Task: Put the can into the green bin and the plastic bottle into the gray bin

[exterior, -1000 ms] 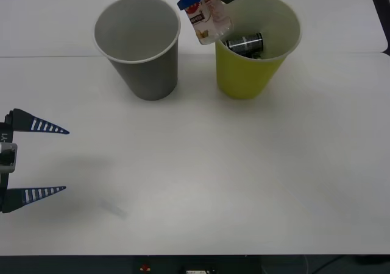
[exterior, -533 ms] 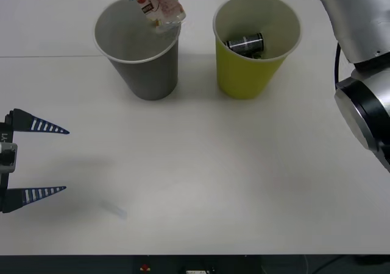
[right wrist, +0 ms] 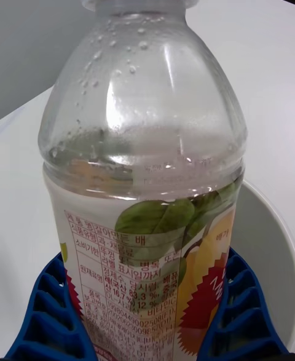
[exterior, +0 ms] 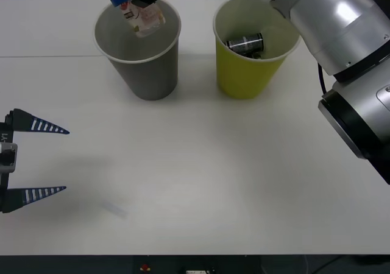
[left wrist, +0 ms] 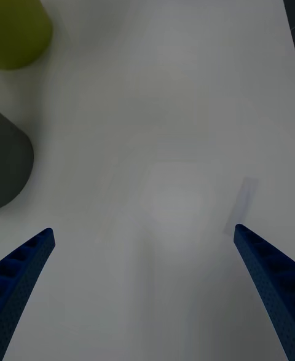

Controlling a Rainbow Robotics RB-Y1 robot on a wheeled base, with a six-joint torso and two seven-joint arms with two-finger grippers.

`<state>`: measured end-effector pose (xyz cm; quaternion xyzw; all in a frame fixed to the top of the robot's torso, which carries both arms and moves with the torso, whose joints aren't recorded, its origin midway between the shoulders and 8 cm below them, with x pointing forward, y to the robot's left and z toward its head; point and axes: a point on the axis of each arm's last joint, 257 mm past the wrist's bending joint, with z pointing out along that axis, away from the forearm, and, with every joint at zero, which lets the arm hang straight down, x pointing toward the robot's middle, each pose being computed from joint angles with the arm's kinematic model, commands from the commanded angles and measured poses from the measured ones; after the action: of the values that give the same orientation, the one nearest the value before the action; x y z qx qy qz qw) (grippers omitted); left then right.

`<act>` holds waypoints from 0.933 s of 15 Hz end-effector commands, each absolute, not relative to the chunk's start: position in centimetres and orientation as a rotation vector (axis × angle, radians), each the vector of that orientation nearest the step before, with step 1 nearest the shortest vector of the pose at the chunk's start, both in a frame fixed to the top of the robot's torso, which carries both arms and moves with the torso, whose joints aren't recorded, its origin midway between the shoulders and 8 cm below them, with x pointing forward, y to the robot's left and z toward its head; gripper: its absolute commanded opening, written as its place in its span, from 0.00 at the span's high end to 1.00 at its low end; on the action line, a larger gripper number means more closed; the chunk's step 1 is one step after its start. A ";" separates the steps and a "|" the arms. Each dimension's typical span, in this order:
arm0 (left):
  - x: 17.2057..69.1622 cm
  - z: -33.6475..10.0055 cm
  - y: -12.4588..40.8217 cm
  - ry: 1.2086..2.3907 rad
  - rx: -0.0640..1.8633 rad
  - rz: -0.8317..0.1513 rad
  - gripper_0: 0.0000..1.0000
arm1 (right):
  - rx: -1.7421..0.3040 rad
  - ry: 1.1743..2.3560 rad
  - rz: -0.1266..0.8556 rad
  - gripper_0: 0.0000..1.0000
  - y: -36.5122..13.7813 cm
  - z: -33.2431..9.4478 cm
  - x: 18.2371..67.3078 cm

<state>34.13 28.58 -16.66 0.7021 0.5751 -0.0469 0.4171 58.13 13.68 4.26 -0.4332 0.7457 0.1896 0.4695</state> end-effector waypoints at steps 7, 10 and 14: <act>34.1 -16.7 28.6 1.444 1.762 -0.118 0.00 | -1.070 1.844 0.482 0.00 12.0 5.1 57.9; 34.1 -16.7 28.6 1.444 1.762 -0.118 0.00 | -1.112 1.877 0.472 0.00 9.4 6.2 56.8; 34.1 -16.7 28.6 1.444 1.762 -0.118 0.00 | -1.150 1.877 0.493 0.00 6.0 6.9 55.0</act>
<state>34.13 28.58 -16.66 0.7021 0.5752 -0.0469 0.4171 55.32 6.61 6.86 -0.4573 0.7535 0.1949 0.4303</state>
